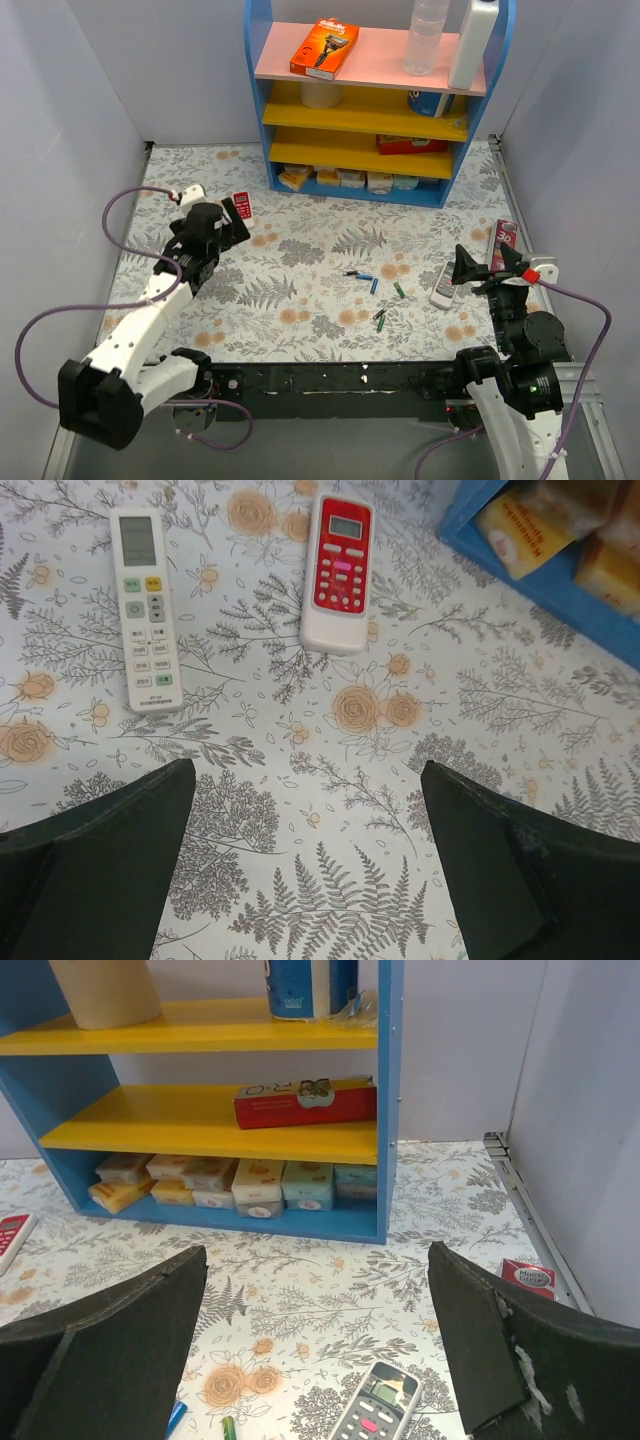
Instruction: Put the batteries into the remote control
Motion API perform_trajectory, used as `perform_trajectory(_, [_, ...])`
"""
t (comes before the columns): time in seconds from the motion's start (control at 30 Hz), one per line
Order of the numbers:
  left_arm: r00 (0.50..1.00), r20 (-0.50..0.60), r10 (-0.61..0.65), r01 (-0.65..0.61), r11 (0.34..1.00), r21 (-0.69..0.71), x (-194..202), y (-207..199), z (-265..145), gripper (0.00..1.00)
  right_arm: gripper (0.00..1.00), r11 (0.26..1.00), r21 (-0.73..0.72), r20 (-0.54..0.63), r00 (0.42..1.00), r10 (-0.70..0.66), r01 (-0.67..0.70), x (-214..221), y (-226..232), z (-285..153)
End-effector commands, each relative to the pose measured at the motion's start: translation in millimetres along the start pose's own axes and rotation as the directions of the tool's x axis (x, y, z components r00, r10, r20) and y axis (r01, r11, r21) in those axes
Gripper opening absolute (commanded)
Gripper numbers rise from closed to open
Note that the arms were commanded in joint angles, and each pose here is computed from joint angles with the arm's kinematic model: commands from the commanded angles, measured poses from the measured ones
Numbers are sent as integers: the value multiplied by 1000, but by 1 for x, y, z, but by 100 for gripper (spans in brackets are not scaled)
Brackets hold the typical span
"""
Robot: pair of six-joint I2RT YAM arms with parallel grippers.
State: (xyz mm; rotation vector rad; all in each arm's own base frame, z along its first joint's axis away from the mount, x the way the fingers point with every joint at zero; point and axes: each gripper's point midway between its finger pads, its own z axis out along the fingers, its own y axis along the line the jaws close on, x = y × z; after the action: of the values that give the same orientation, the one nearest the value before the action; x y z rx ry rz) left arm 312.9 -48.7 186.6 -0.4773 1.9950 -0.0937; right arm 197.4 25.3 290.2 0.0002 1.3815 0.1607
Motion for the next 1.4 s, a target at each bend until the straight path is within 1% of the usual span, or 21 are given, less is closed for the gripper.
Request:
perform_trajectory(0.0, [993,-117,15,-22,998,-54,13,-3,19,98,98,999,-36,84,996,-6,9,-18,6,-4])
perform_trajectory(0.1, [985,-175,4,-31,988,-152,19,12,43,98,98,998,-62,80,997,-9,14,-16,10,-4])
perform_trajectory(0.13, [984,-176,-26,-10,980,-197,14,26,51,98,98,998,-65,78,997,-9,14,-16,11,-4])
perform_trajectory(0.2, [980,-192,-57,7,968,-251,16,42,68,98,98,997,-70,78,997,-11,17,-15,12,-3])
perform_trajectory(0.23, [979,-180,-94,37,954,-297,11,59,75,98,98,997,-71,81,997,-12,18,-16,12,-3])
perform_trajectory(0.33, [975,-176,-136,61,926,-374,7,80,98,98,98,997,-74,85,996,-14,20,-16,12,-4])
perform_trajectory(0.4, [976,-166,-144,67,915,-398,-3,84,109,98,98,996,-82,86,996,-13,20,-16,14,-4])
perform_trajectory(0.43, [972,-188,-140,46,901,-432,4,92,120,98,98,996,-88,84,996,-12,20,-16,15,-4])
perform_trajectory(0.47, [970,-185,-157,55,885,-463,1,107,125,98,98,995,-94,84,996,-14,22,-16,16,-4])
perform_trajectory(0.57, [955,-218,-201,70,868,-492,9,125,146,98,98,995,-96,88,996,-18,26,-16,16,-4])
perform_trajectory(0.63, [953,-222,-206,72,866,-495,6,130,156,98,98,995,-98,86,996,-17,26,-15,17,-4])
perform_trajectory(0.7, [940,-274,-203,40,864,-502,20,133,165,98,98,995,-99,85,996,-19,28,-15,17,-4])
perform_trajectory(0.8, [930,-310,-197,14,862,-507,31,136,173,90,98,994,-105,80,997,-23,31,-14,18,-3])
perform_trajectory(0.97, [911,-361,-199,1,876,-482,49,134,179,82,98,993,-110,70,997,-27,35,-11,19,-2])
perform_trajectory(1.0, [904,-378,-201,-3,880,-474,54,133,181,79,98,993,-112,71,997,-27,35,-12,19,-2])
perform_trajectory(1.03, [901,-385,-201,-4,882,-471,56,133,181,73,98,993,-110,67,997,-28,36,-11,19,-1])
perform_trajectory(1.1, [892,-402,-204,-3,889,-458,62,131,180,71,98,993,-110,65,998,-27,34,-11,19,-1])
perform_trajectory(1.3, [881,-421,-215,30,915,-403,64,116,177,51,98,991,-127,58,998,-22,29,-12,22,-2])
perform_trajectory(1.33, [878,-427,-215,43,925,-377,62,108,175,48,98,990,-137,20,999,-25,28,-6,25,2])
perform_trajectory(1.37, [878,-426,-216,51,929,-366,61,105,173,42,98,990,-141,2,1000,-25,25,-3,25,3])
